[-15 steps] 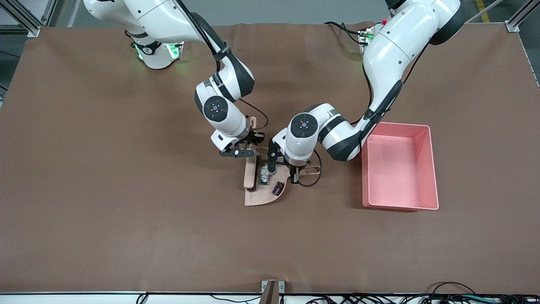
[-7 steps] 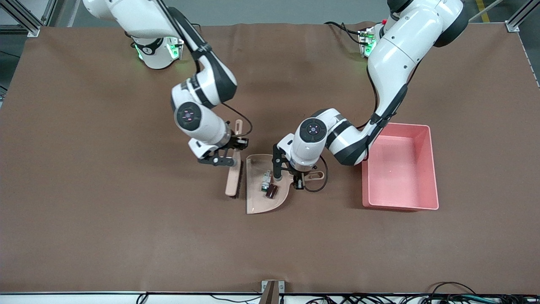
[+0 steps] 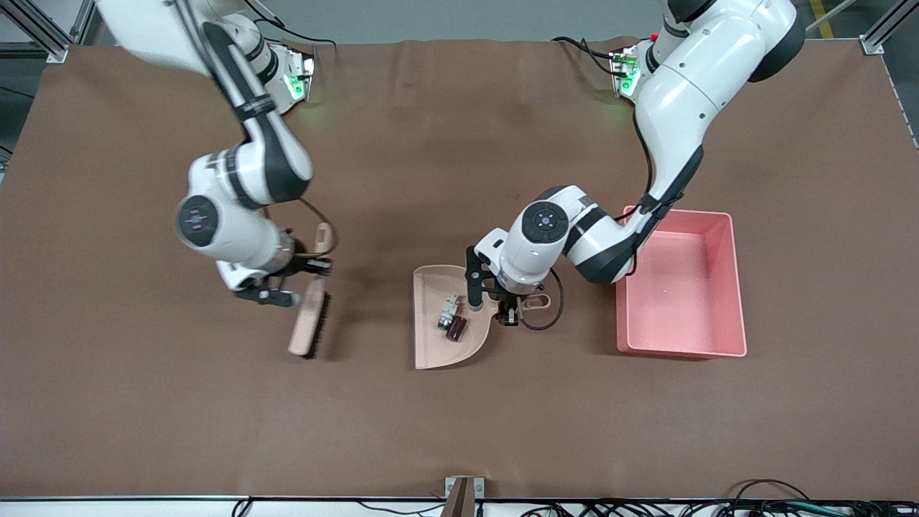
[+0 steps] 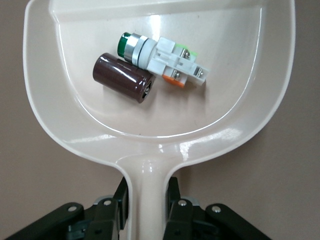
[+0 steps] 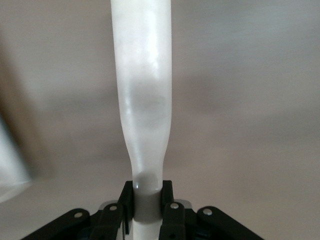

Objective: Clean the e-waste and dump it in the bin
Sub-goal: 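Lift the dustpan with the left gripper while the right gripper withdraws the brush, then carry the dustpan over the pink bin with the left gripper, then tilt the dustpan with the left gripper to dump parts into the bin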

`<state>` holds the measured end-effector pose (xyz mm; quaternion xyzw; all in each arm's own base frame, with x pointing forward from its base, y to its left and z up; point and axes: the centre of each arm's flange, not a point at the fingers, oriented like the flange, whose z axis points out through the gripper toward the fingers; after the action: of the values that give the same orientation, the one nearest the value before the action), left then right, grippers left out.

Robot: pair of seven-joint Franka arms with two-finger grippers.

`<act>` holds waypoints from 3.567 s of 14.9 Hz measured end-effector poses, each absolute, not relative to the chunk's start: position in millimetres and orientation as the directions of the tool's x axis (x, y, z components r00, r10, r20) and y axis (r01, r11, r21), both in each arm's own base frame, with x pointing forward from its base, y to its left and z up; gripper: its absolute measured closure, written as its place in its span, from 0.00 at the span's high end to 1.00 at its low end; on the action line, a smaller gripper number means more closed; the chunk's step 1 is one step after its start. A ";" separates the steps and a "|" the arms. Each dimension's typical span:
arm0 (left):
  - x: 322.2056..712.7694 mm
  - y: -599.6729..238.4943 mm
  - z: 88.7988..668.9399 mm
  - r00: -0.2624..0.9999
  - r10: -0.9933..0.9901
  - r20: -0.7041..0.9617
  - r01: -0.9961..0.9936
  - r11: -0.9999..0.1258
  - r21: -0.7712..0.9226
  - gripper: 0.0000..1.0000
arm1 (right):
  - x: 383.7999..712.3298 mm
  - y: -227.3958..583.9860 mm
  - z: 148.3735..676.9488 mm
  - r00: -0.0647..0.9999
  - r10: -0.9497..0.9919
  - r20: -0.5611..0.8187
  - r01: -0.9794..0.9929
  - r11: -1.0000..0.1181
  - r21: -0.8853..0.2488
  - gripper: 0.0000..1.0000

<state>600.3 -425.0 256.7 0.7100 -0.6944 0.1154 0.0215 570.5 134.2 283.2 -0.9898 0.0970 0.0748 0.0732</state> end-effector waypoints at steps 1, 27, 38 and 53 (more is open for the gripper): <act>606.0 -419.1 267.4 0.012 -0.975 0.220 -0.991 -0.042 -0.128 0.33 | 565.3 103.4 277.9 0.972 -0.165 -0.165 -0.185 -0.976 -0.118 0.26; 641.9 -108.3 448.4 0.040 -0.998 0.047 -0.997 -0.043 -0.068 0.33 | 565.7 -55.3 308.3 0.985 -0.137 -0.106 -0.141 -0.990 -0.026 1.00; 643.7 -40.1 455.4 -0.062 -0.992 -0.106 -0.997 0.066 -0.042 0.33 | 634.7 -67.7 518.7 0.986 -0.126 -0.105 -0.131 -0.991 -0.040 1.00; 616.3 19.0 439.9 -0.226 -0.946 -0.231 -0.974 0.212 0.083 0.33 | 538.3 -36.2 651.7 0.995 -0.078 -0.057 -0.080 -0.996 -0.036 1.00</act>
<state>616.3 19.0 439.9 0.6188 -0.7758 -0.1052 -0.0648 538.3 -36.2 651.7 -0.9987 0.0394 0.0278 0.0190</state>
